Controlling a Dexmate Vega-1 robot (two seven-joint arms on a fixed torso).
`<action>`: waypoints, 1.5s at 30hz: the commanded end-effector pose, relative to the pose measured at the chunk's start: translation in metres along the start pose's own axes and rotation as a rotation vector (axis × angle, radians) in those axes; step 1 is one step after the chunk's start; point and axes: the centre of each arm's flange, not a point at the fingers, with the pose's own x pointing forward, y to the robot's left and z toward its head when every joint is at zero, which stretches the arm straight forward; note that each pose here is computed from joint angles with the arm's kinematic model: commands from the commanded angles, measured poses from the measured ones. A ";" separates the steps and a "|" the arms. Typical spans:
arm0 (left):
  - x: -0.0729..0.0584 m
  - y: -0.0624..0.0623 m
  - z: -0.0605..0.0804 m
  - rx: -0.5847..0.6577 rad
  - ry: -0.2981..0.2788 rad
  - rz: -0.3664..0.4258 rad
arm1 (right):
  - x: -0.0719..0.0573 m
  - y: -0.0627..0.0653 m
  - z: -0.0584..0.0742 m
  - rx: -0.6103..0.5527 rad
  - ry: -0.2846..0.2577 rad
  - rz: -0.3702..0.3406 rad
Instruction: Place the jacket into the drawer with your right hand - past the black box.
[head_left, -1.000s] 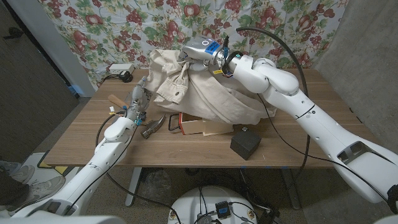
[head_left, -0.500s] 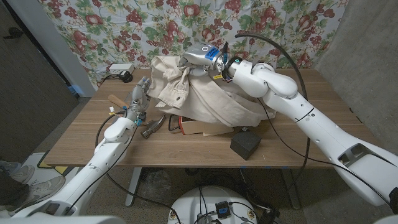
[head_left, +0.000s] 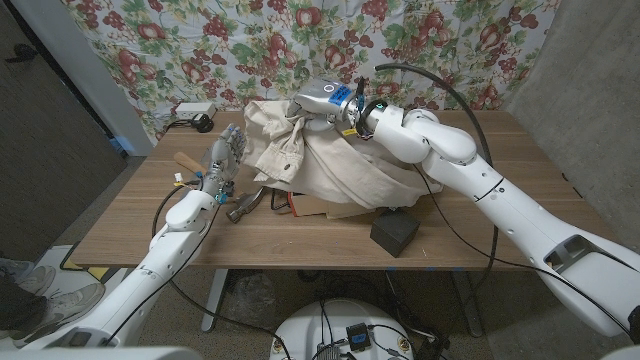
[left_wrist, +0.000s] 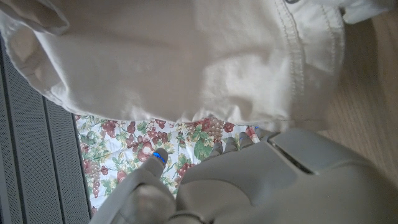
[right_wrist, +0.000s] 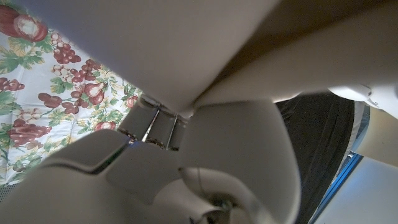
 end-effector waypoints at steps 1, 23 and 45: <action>-0.005 0.002 0.001 0.002 -0.001 0.004 | 0.002 0.008 0.006 0.008 -0.010 0.009; -0.010 0.006 0.001 -0.002 -0.003 0.014 | 0.013 0.023 0.002 0.000 0.015 0.068; -0.003 0.005 -0.001 -0.005 -0.003 0.007 | 0.012 0.020 0.007 -0.108 0.024 0.132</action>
